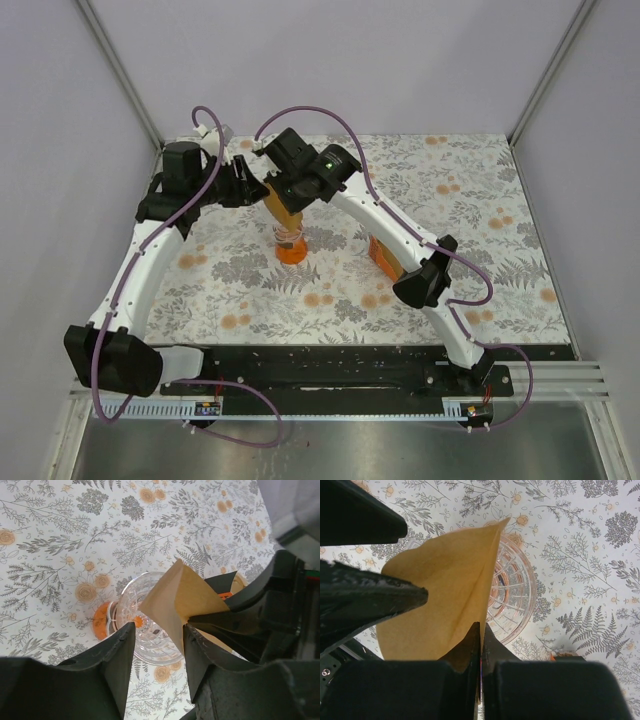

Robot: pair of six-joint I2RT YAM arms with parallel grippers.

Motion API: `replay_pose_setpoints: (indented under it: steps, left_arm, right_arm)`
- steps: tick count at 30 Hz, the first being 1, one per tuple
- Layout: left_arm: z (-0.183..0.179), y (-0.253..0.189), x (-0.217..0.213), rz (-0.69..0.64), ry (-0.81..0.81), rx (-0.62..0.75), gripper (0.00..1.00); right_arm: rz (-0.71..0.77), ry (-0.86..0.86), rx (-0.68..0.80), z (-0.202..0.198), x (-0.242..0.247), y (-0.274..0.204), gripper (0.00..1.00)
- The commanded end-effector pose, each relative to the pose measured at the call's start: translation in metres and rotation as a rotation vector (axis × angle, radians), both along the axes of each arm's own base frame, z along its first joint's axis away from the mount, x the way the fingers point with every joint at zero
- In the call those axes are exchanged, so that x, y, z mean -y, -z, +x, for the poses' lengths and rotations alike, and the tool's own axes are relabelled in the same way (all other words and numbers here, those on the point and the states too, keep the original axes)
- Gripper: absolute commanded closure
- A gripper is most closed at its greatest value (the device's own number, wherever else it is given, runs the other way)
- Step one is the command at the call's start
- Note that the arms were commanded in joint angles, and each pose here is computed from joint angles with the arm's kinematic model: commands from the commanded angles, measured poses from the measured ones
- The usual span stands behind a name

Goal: Place the coffee filter in the dripper

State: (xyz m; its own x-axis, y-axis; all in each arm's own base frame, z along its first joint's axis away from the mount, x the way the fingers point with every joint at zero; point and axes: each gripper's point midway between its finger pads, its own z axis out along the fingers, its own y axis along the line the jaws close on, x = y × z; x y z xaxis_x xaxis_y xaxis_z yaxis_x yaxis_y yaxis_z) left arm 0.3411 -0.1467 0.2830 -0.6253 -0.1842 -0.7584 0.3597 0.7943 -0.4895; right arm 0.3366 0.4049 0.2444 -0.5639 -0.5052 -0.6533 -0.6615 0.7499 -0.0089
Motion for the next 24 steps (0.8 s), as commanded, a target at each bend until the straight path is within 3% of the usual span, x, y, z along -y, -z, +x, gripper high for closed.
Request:
replay_pose_setpoints:
  steps: [1, 4, 8, 10, 12, 17, 24]
  left_arm:
    - [0.015, -0.017, -0.006, 0.034, -0.013, 0.086, 0.58]
    - [0.016, -0.016, -0.008, 0.058, -0.013, 0.096, 0.67]
    - [0.016, -0.017, -0.013, 0.097, -0.016, 0.128, 0.82]
    - [0.014, -0.017, -0.013, 0.101, -0.010, 0.130, 0.88]
    - [0.011, -0.018, -0.011, 0.094, 0.003, 0.129, 0.92]
    - [0.007, -0.020, -0.009, 0.083, 0.018, 0.130, 0.95]
    - [0.009, -0.016, -0.008, 0.082, 0.021, 0.117, 0.96]
  right_arm:
    - [0.062, -0.023, 0.045, 0.004, -0.008, -0.020, 1.00]
    - [0.050, -0.019, 0.067, 0.007, -0.007, -0.022, 1.00]
    - [0.042, 0.009, 0.104, 0.016, 0.001, -0.028, 0.84]
    - [0.055, 0.015, 0.125, 0.019, 0.002, -0.035, 0.71]
    - [0.065, 0.015, 0.147, 0.021, 0.003, -0.042, 0.66]
    - [0.103, 0.002, 0.189, 0.023, 0.001, -0.058, 0.45]
    - [0.172, -0.038, 0.301, 0.025, 0.001, -0.100, 0.36]
